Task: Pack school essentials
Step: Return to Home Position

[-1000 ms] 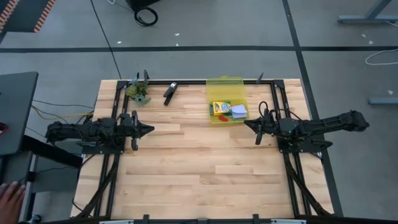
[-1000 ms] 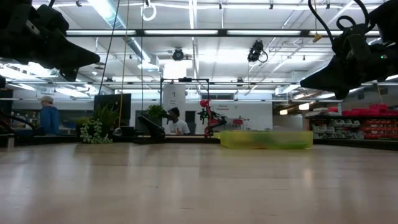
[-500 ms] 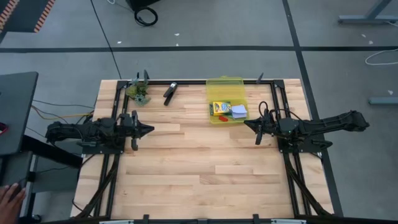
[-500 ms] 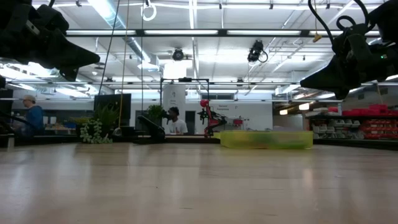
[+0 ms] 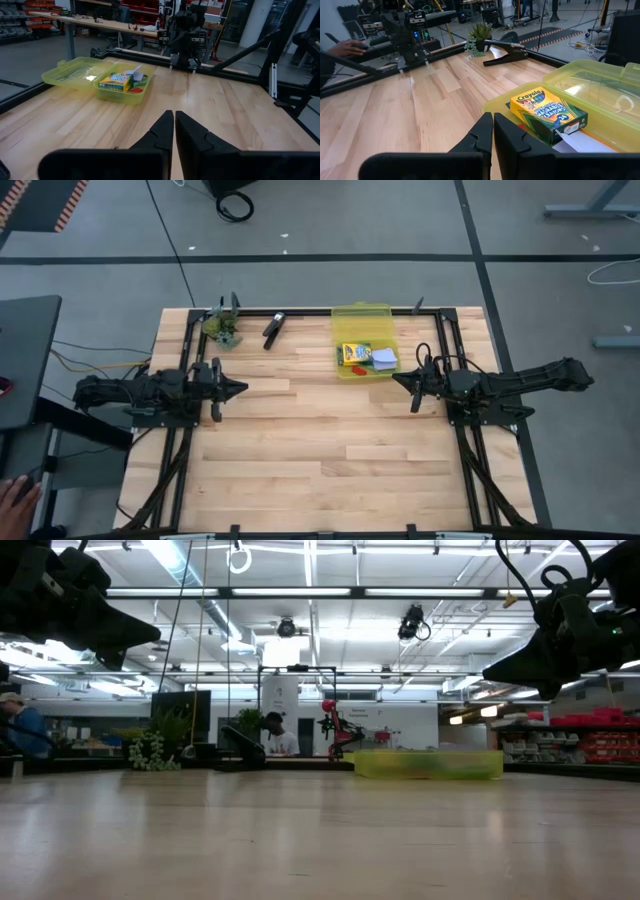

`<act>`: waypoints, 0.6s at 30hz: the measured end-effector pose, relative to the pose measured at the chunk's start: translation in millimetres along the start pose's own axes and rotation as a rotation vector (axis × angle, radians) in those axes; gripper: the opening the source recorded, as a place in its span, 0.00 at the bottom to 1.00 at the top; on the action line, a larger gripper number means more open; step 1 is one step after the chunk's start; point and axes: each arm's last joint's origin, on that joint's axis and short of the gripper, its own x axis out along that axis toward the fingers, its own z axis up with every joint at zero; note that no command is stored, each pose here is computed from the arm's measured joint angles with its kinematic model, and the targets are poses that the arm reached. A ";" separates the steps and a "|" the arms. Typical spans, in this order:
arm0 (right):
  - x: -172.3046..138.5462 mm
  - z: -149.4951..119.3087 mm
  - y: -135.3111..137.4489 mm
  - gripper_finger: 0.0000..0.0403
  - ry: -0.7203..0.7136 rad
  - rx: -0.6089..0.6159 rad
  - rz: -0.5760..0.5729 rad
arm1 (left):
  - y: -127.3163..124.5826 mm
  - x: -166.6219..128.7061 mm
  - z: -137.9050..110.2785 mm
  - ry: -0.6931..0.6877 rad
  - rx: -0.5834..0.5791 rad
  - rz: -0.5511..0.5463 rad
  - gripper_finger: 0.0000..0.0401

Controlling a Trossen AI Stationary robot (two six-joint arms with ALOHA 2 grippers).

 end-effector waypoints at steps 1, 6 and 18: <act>0.0 0.1 0.0 0.05 0.000 0.000 0.000 | 0.0 0.0 0.0 0.000 0.000 0.000 0.06; 0.0 0.1 0.0 0.05 0.000 0.000 0.000 | 0.0 0.0 0.0 0.000 0.000 0.000 0.07; 0.0 0.1 0.0 0.05 0.000 0.000 0.000 | 0.0 0.0 0.0 0.000 0.000 0.000 0.06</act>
